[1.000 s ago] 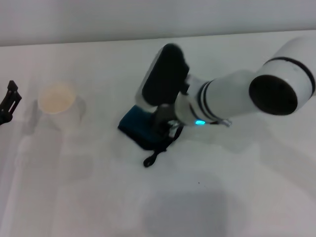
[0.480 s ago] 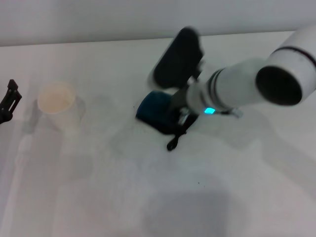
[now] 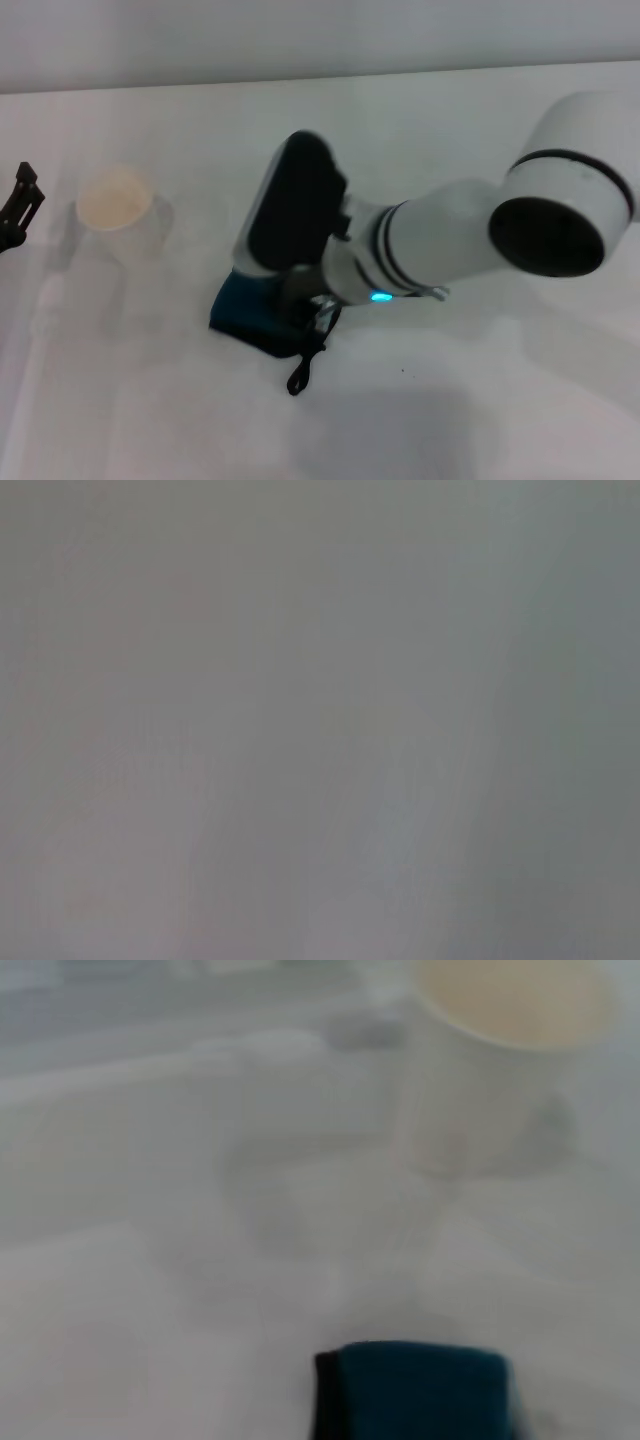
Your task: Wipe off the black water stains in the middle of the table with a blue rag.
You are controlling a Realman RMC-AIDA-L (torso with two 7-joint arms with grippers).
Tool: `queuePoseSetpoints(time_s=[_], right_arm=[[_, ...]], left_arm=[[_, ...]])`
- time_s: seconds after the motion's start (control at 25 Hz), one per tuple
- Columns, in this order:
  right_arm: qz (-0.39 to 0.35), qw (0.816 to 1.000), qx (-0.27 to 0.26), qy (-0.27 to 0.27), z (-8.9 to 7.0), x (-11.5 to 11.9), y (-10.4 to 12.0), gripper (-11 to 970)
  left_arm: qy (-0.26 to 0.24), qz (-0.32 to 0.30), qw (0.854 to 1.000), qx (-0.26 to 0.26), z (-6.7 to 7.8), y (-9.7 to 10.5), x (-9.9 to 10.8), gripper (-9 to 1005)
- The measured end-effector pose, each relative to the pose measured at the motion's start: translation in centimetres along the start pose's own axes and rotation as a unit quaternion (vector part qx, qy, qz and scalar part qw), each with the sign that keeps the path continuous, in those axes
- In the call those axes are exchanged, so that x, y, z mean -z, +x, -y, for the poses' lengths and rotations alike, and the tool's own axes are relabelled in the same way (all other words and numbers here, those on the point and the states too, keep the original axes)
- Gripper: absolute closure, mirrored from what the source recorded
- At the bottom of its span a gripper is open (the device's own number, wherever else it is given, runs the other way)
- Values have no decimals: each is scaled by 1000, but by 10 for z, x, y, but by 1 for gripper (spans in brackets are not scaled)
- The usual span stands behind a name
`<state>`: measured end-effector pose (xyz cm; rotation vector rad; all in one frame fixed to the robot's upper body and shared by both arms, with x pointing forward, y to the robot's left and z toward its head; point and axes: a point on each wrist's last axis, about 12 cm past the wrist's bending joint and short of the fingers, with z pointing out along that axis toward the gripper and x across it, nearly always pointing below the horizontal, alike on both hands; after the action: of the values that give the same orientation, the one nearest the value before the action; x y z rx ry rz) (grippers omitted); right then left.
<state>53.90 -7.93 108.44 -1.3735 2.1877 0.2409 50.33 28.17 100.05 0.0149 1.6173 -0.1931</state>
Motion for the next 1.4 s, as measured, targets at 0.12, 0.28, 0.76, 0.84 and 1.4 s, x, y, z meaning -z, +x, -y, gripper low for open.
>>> queuePoseSetpoints(time_s=[0.12,0.28,0.76,0.84,1.4], right_arm=[[-7,998,-61,22,26,4,15,832],[-23,989,-134,55,55,18,42,818],[8,951,-274,140,101,67,101,775],[6,952,-274,137,99,66,102,768],[53,948,-284,135,104,69,94,674]], left_arm=[[1,1,1000,0,0,-1,-1,105],[0,1,1000,0,0,0,0,105],[1,4,1000,-2,-1,-2,-1,105],[2,4,1000,-2,-1,-2,-2,105],[3,6,1000,-2,-1,-3,-2,104]])
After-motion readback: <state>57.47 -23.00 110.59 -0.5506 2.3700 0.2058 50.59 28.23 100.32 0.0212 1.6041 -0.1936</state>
